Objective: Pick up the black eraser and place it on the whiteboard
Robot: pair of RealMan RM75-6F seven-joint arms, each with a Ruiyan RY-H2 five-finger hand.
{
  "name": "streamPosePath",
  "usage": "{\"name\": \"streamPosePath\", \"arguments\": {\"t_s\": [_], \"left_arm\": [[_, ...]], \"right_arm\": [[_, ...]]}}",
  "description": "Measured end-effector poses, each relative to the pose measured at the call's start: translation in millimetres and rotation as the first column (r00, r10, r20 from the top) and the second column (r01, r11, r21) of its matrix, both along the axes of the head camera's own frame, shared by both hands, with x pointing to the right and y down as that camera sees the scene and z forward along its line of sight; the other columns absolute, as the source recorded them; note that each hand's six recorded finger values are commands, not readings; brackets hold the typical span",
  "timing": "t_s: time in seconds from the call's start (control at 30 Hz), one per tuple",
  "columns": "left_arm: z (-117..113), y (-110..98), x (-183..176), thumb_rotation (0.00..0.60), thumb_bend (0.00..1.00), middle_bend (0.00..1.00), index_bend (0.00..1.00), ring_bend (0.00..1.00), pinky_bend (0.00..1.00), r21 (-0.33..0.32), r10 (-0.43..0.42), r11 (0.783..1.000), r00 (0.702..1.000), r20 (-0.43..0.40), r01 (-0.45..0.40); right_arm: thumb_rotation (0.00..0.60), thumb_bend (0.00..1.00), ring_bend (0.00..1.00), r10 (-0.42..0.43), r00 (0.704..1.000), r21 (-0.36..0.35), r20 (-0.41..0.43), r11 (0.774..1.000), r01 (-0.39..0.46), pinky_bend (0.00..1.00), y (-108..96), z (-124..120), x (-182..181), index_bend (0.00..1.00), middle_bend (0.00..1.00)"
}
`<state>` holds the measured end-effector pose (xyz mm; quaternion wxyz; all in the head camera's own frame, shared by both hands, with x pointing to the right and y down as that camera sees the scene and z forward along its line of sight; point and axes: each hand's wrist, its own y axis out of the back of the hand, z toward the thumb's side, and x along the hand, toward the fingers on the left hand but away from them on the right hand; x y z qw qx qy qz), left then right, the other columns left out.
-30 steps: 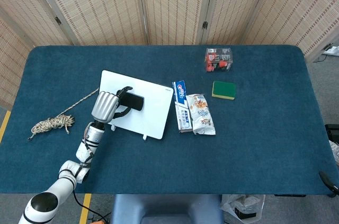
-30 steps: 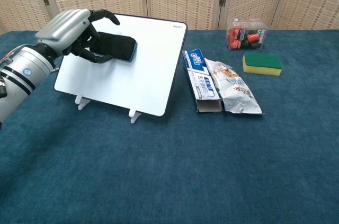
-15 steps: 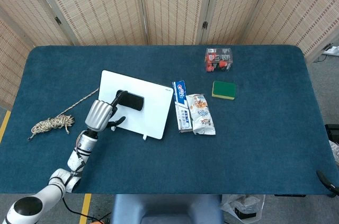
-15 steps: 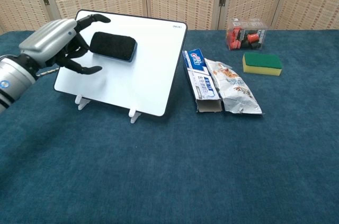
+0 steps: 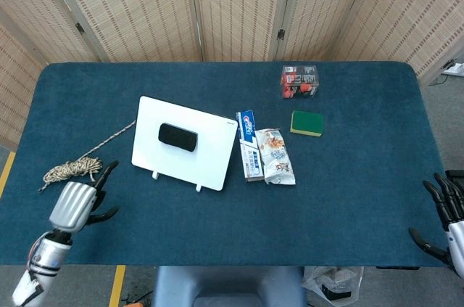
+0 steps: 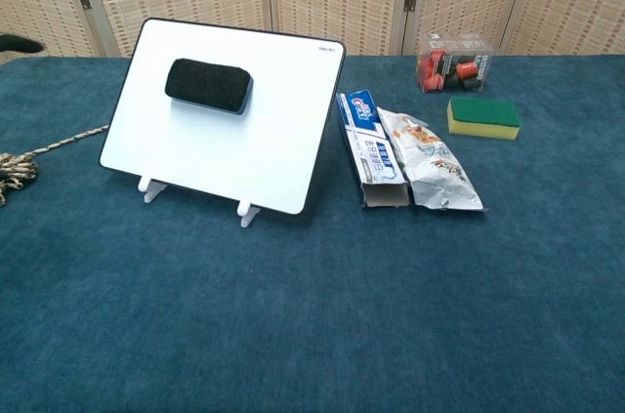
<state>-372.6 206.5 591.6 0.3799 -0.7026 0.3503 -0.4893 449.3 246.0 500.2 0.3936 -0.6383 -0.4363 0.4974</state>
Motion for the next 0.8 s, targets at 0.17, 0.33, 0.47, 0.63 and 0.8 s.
{"name": "streamPosePath", "arguments": {"t_s": [0.17,0.33,0.47,0.63,0.8], "left_arm": [[-31.5,51.6,-50.4,0.6,0.24,0.69,0.08,0.56,0.76,-0.04,-0.105,0.992,0.965,0.241,0.118],[-46.8,71.6,-71.2,0.6,0.23,0.36,0.05,0.23,0.49,0.019,-0.201,0.979,0.944,0.261,0.203],[-55.6,84.1,-81.3,0.6,0.23,0.18,0.02,0.08,0.34,0.066,-0.264,0.965,0.926,0.27,0.255],[-56.3,89.5,-84.8,0.6,0.23,0.08,0.0,0.01,0.26,0.102,-0.287,0.958,0.903,0.319,0.268],[-57.0,90.4,-86.3,0.6,0.23,0.08,0.0,0.0,0.26,0.113,-0.298,0.954,0.898,0.323,0.276]], "right_arm": [[0.6,0.27,0.0,-0.014,1.0,-0.031,-0.02,0.999,0.013,0.01,-4.6,9.7,-9.5,0.0,0.0],[0.6,0.27,0.0,-0.015,1.0,-0.042,-0.025,0.999,0.014,0.01,-8.5,13.8,-12.8,0.0,0.0],[0.6,0.27,0.0,-0.02,1.0,-0.05,-0.024,0.999,0.019,0.01,-12.0,16.0,-13.5,0.0,0.0],[0.6,0.27,0.0,-0.037,0.999,-0.058,-0.025,0.998,0.035,0.01,-12.4,17.5,-16.0,0.0,0.0],[0.6,0.27,0.0,-0.04,0.999,-0.066,-0.034,0.997,0.038,0.01,-12.6,20.8,-17.9,0.0,0.0]]}}
